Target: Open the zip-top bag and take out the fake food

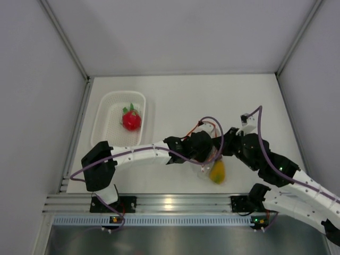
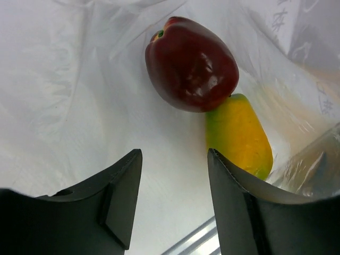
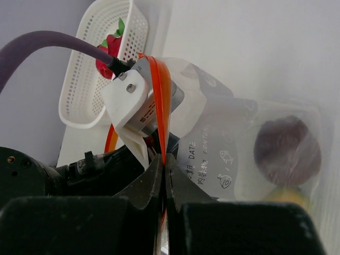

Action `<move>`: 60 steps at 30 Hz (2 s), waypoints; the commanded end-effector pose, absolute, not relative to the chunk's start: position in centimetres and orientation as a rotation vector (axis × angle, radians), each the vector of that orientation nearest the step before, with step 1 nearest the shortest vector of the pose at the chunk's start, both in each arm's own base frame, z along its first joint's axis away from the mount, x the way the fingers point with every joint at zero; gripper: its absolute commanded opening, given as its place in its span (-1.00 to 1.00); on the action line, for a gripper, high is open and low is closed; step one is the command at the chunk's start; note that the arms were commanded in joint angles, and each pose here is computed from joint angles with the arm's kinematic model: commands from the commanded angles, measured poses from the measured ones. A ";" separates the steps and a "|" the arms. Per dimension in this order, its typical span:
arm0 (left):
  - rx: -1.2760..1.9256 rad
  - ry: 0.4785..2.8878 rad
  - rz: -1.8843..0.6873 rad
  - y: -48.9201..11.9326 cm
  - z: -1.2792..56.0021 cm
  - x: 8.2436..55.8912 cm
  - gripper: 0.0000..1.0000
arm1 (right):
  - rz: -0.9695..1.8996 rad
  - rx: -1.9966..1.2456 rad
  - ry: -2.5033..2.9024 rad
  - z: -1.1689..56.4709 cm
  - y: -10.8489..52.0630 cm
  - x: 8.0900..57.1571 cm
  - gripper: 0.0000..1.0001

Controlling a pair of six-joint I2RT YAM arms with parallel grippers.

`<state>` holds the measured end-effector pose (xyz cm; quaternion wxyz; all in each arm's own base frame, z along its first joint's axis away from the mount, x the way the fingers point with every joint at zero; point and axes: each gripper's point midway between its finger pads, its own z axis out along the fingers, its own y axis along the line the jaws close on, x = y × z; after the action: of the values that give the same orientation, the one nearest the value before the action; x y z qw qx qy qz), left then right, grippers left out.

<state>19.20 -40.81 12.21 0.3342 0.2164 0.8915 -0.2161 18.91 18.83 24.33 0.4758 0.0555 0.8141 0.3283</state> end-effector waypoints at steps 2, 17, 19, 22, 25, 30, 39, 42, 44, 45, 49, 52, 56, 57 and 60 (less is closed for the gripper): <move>0.545 2.366 -0.608 -40.4 14.6 18.5 0.18 | 0.843 0.178 2.004 24.7 19.3 18.5 -1.00; 0.434 2.501 -0.756 -46.9 10.4 18.4 0.30 | 0.708 0.243 2.030 20.9 15.5 17.7 -1.00; 0.443 2.516 -0.772 -47.6 10.0 18.3 0.36 | 0.679 0.264 2.024 20.6 14.8 17.7 -1.00; 0.399 2.521 -0.743 -47.6 9.1 18.7 0.53 | 0.657 0.257 2.025 20.3 14.3 17.7 -1.00; 0.414 2.540 -0.760 -48.4 8.1 18.4 0.59 | 0.644 0.234 2.047 19.7 14.4 17.5 -1.00; 0.344 2.481 -0.803 -49.8 7.8 19.2 0.71 | 0.641 0.189 2.070 18.8 14.7 17.2 -1.00; 0.287 2.418 -0.809 -50.7 8.0 20.5 0.57 | 0.475 0.213 2.052 19.6 10.4 16.6 -1.00; 0.268 2.413 -0.776 -50.1 7.6 20.8 0.65 | 0.427 0.222 2.049 19.6 9.4 16.6 -1.00; 0.273 2.396 -0.793 -50.9 8.3 21.1 0.72 | 0.450 0.218 2.054 19.5 9.8 16.5 -1.00; 0.282 2.405 -0.792 -51.2 7.7 21.1 0.73 | 0.437 0.224 2.064 19.2 9.6 16.4 -1.00; 0.271 2.376 -0.804 -52.9 8.1 22.0 0.82 | 0.464 0.221 2.072 19.1 10.0 16.3 -1.00; 0.279 2.349 -0.803 -54.2 8.2 22.8 0.86 | 0.478 0.222 2.064 19.2 10.0 16.2 -1.00; 0.293 2.321 -0.809 -56.5 7.6 23.9 0.97 | 0.492 0.200 2.082 18.9 10.4 15.9 -1.00; 0.292 2.320 -0.808 -56.8 7.3 24.1 0.97 | 0.497 0.197 2.083 18.8 10.5 15.9 -1.00; 0.278 2.334 -0.770 -57.2 5.2 24.8 0.97 | 0.518 0.183 2.089 18.7 10.9 15.8 -1.00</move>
<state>23.21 -55.96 5.70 0.3039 0.1132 0.8990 -0.2944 16.32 9.47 17.96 0.4814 0.0961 0.8535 0.1750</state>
